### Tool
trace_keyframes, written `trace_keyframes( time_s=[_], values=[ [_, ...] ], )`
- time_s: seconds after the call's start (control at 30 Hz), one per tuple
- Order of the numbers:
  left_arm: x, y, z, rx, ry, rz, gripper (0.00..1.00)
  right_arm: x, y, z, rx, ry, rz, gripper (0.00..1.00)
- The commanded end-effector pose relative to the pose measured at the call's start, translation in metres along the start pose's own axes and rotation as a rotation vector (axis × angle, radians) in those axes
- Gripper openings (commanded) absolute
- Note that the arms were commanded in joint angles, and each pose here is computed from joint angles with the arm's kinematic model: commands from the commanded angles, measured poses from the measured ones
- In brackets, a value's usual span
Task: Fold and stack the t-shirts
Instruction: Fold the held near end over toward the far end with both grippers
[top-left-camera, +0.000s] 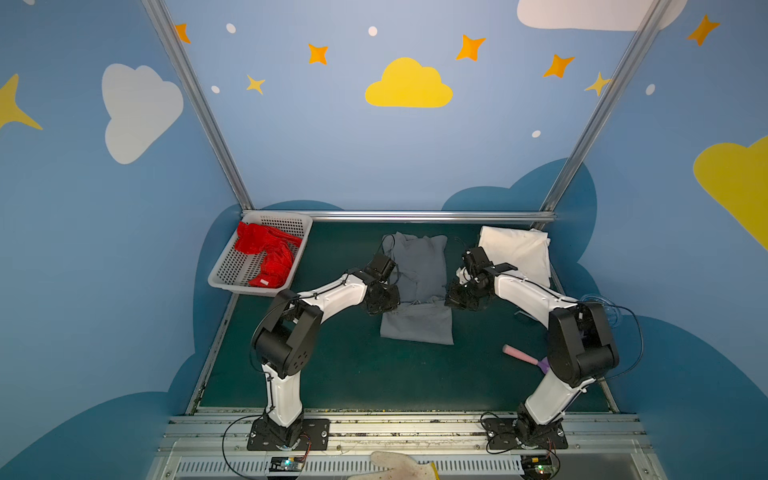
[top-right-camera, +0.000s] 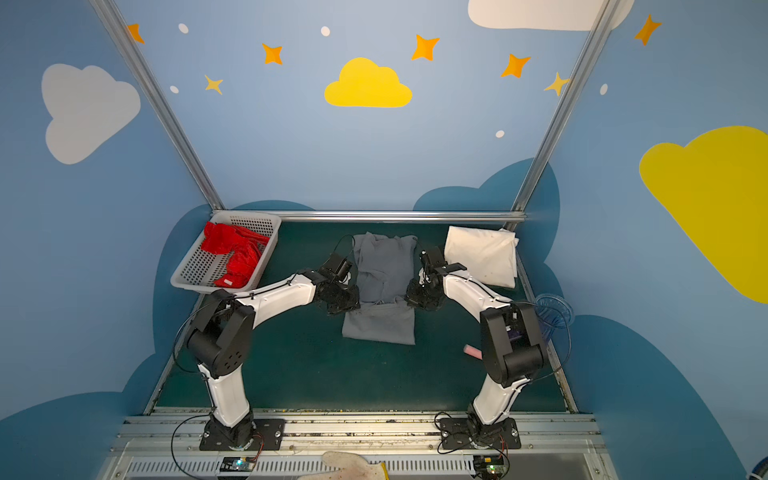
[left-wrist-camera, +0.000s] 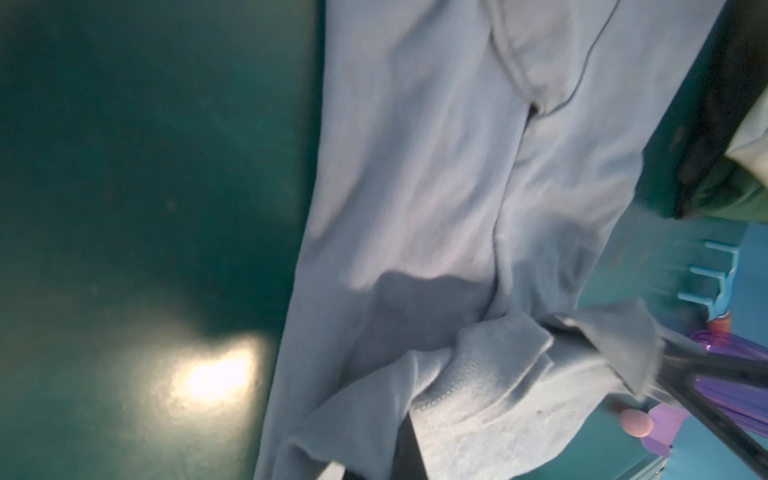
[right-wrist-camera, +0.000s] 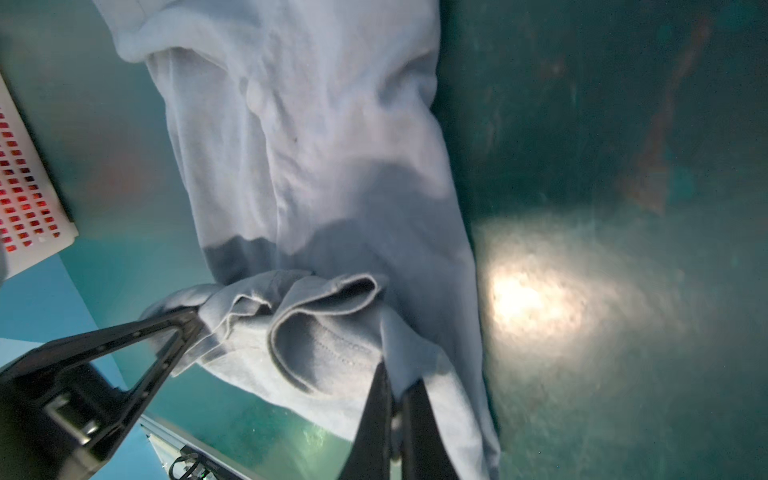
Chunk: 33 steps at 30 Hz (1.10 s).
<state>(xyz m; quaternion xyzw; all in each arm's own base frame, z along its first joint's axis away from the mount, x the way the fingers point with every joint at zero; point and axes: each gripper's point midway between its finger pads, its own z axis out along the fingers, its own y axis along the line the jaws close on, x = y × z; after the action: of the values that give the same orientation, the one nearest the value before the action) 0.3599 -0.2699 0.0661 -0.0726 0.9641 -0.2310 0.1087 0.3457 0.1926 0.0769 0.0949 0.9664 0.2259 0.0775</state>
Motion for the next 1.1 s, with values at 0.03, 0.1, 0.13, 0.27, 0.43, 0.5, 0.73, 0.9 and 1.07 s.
trace_keyframes(
  time_s=[0.03,0.1,0.13,0.27,0.43,0.5,0.73,0.9,1.07],
  values=[
    [-0.020,0.000,-0.001,0.004,-0.004,0.012,0.07,-0.014,0.004,0.004,-0.014,0.000,-0.033,0.00],
    [-0.028,0.003,0.002,-0.002,0.002,0.006,0.15,-0.019,0.003,0.004,-0.006,0.000,-0.048,0.00],
    [-0.032,0.005,0.004,-0.007,-0.001,0.000,0.22,-0.023,0.003,0.004,-0.005,-0.001,-0.056,0.00],
    [-0.048,0.007,0.008,0.023,-0.008,-0.035,0.47,-0.038,0.003,0.007,-0.029,0.011,-0.053,0.13],
    [-0.058,0.004,-0.008,0.021,-0.059,0.008,0.63,-0.043,0.008,-0.005,-0.060,-0.017,-0.067,0.78],
    [-0.058,0.008,-0.018,0.005,-0.093,0.024,0.70,-0.041,0.006,-0.014,-0.049,-0.039,-0.081,0.86],
    [-0.045,0.027,-0.053,-0.028,-0.206,0.036,1.00,-0.008,-0.009,-0.040,-0.020,-0.068,-0.070,0.93],
    [-0.024,0.033,-0.069,0.027,-0.235,0.024,1.00,0.029,-0.026,-0.045,-0.031,-0.063,-0.025,0.92],
    [0.012,0.039,-0.072,0.110,-0.197,-0.008,1.00,0.059,-0.033,-0.048,-0.100,-0.066,0.011,0.97]
  ],
)
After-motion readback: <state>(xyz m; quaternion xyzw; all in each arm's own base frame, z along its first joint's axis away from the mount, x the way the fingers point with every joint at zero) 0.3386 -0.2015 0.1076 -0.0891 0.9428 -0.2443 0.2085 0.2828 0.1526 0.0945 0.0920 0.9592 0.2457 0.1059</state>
